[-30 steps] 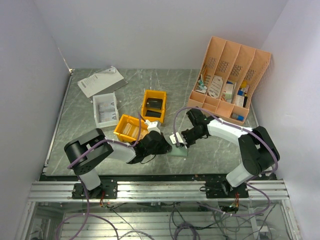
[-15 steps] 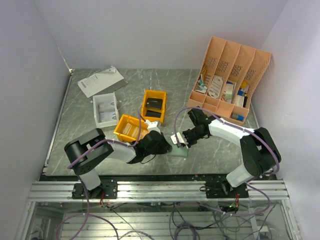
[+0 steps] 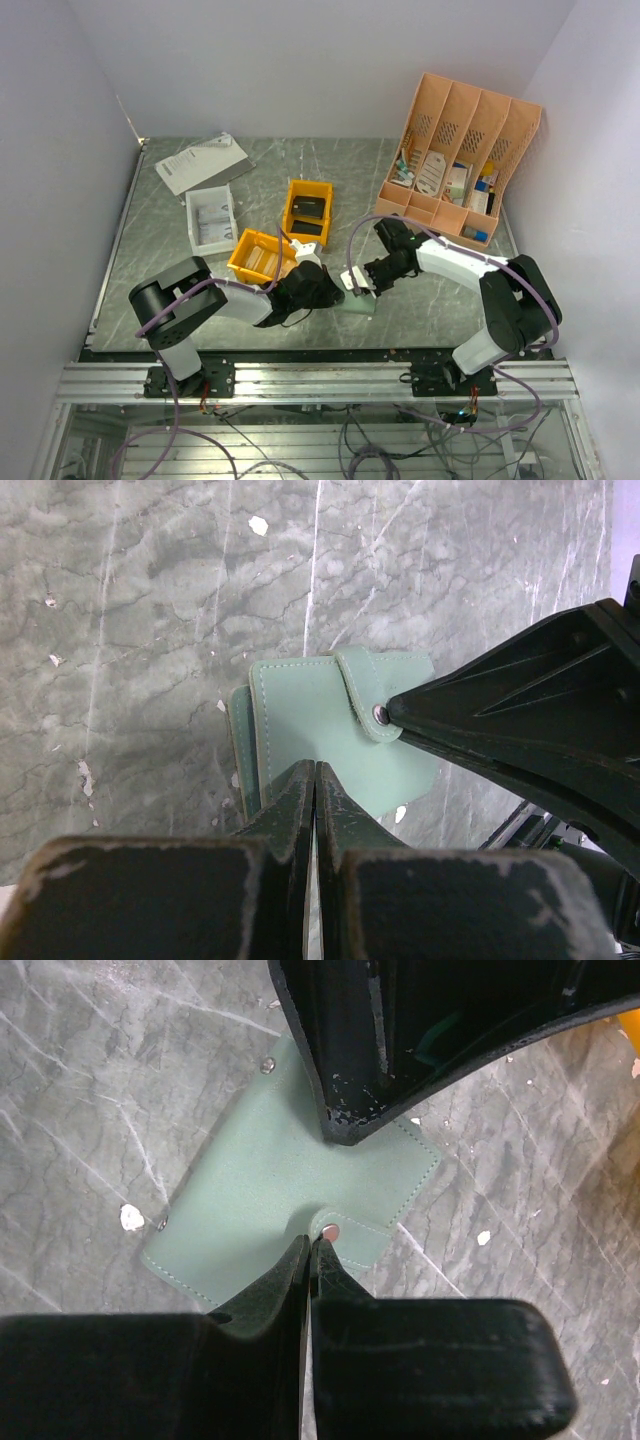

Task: Put the credit cards into the card holder
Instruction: Close the card holder at the center of the board.

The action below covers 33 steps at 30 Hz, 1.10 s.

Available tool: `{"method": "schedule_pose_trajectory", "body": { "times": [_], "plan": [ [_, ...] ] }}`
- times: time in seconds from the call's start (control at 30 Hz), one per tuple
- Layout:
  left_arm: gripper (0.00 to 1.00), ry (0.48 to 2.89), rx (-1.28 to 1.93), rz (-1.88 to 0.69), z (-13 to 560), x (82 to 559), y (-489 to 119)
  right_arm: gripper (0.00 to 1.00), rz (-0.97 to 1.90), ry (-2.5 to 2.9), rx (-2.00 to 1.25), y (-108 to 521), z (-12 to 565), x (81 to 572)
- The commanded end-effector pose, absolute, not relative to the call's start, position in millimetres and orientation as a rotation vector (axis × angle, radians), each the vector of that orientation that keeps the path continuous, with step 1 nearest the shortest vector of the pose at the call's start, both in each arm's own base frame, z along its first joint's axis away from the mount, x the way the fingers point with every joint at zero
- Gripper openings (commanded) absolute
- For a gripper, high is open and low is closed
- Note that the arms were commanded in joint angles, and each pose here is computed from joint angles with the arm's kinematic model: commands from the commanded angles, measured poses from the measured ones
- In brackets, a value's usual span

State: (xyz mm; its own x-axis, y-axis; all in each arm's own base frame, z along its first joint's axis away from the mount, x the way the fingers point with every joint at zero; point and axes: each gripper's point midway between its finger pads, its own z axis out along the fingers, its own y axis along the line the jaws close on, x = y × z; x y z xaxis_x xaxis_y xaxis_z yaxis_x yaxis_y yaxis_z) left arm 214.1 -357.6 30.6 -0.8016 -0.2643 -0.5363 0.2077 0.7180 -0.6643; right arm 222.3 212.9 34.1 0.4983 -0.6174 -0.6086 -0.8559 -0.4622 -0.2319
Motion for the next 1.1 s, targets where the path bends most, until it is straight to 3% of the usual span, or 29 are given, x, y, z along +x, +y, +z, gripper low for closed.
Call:
{"method": "schedule_pose_trajectory", "body": {
  "times": [0.0,0.9,1.07],
  "plan": [
    [0.07,2.361,-0.014,-0.924,11.8,210.1,-350.5,0.00,0.647,1.211,-2.269,211.6,25.8,212.0],
    [0.07,2.364,-0.031,-0.980,7.3,205.7,-352.2,0.00,0.536,1.187,-2.338,216.3,25.0,211.3],
    [0.07,2.368,-0.044,-0.979,4.8,204.7,-348.4,0.08,0.507,1.191,-2.321,216.0,32.5,216.2]
  ]
}}
